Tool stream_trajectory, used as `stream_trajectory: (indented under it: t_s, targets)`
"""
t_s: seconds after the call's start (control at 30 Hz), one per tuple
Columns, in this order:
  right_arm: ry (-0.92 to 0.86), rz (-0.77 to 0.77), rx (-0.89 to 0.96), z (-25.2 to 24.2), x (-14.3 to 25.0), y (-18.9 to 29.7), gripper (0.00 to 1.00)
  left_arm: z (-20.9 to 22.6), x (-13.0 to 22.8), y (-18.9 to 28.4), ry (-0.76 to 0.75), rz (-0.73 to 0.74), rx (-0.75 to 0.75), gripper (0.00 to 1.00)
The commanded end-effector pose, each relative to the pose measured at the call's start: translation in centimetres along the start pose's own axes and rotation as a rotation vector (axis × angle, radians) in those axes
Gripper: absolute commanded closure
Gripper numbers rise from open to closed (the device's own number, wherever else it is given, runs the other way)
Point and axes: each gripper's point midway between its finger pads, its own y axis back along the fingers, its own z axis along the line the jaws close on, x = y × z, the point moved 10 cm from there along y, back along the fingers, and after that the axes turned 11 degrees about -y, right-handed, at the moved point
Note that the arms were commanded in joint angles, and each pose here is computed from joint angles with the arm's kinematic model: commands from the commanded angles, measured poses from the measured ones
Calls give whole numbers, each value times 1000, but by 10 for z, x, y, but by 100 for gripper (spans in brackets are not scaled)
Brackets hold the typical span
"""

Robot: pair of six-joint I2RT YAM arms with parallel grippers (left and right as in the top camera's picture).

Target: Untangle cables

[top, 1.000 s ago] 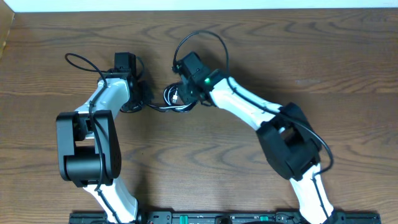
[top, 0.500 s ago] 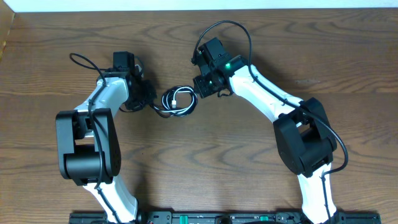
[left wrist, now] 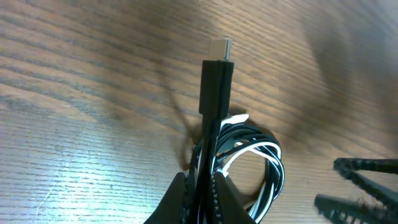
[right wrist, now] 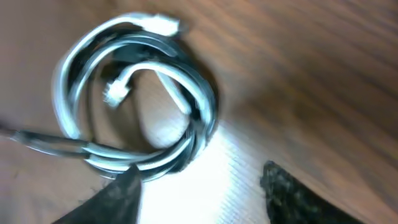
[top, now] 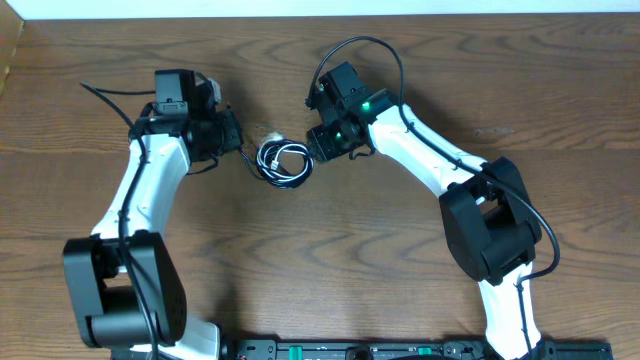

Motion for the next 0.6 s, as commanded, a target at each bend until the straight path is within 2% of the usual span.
stream_trajectory:
  t_s: [0.0, 0.13, 0.37, 0.47, 0.57]
  targets:
    - [167, 61, -199, 13, 6, -4, 34, 0, -1, 2, -15, -6, 10, 93]
    - [240, 67, -300, 20, 8, -3, 27, 1, -2, 2, -14, -10, 4, 93]
    - [328, 53, -314, 34, 10, -8, 25, 2, -3, 2, 66, -23, -14, 93]
    - [391, 42, -310, 46, 14, -15, 26, 2, -4, 2, 69, -24, -14, 93]
    - [427, 13, -224, 52, 14, -26, 31, 3, -4, 2, 111, -25, -15, 92]
